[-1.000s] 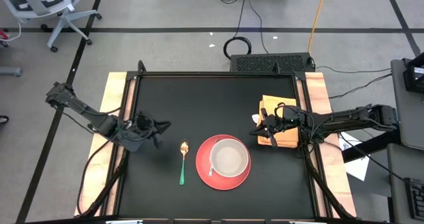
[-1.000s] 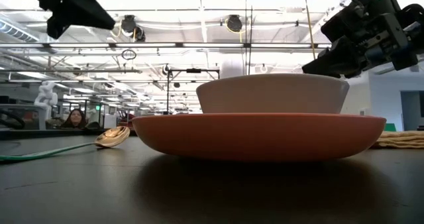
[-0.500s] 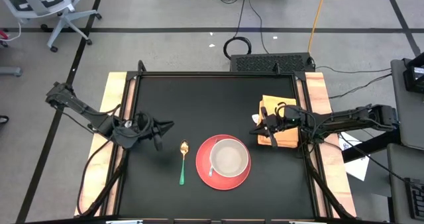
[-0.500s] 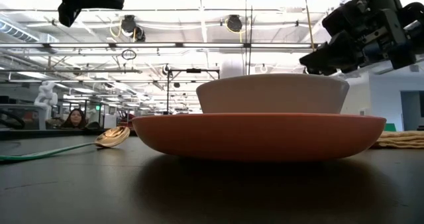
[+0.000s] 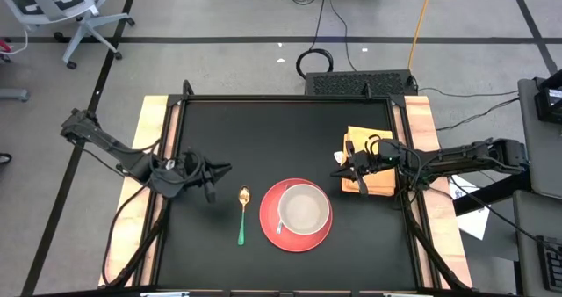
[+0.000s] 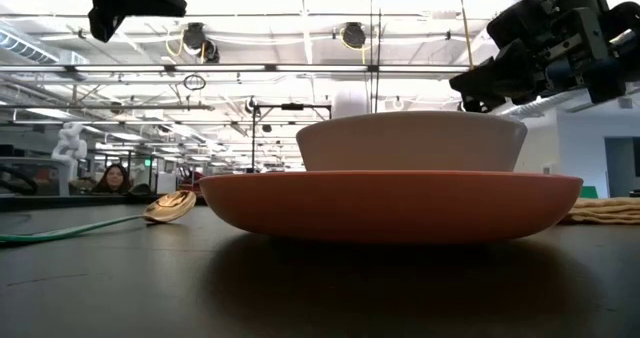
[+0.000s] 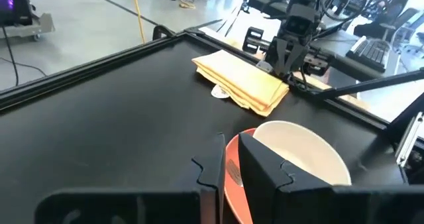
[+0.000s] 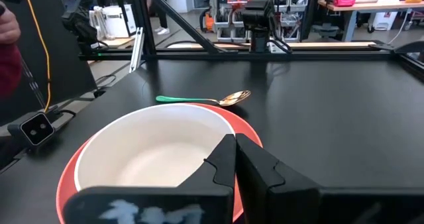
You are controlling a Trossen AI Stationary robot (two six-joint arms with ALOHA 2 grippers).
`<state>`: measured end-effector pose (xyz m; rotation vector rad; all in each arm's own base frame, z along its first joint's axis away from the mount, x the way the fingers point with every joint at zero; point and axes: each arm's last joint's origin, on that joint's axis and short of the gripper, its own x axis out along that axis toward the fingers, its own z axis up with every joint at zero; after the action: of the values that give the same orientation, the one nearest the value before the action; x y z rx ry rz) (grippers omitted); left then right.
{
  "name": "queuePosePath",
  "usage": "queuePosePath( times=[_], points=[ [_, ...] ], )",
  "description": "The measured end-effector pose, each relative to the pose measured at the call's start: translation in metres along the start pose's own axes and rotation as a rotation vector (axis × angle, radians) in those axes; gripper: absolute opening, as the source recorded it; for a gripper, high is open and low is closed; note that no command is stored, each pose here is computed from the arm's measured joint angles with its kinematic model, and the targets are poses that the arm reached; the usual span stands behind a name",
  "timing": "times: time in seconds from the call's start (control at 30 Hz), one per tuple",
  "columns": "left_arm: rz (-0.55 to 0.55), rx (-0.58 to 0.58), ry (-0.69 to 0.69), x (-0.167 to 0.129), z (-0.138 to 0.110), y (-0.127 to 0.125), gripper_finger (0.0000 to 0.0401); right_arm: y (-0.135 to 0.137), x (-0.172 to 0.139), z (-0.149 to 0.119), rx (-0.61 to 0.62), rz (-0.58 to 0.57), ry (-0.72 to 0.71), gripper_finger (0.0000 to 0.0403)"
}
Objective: Set table place
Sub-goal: Put the green spoon into the white bowl
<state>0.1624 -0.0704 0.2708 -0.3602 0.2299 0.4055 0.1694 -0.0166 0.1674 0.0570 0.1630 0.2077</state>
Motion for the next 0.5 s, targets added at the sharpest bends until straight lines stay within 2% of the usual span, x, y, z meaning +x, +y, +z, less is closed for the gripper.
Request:
queuePosePath(
  times=[0.5],
  points=[
    [0.080,0.049,0.018,0.020,-0.010,-0.004,0.0047,0.000,0.000,0.000,0.001,0.000,0.001,0.0000]
  ],
)
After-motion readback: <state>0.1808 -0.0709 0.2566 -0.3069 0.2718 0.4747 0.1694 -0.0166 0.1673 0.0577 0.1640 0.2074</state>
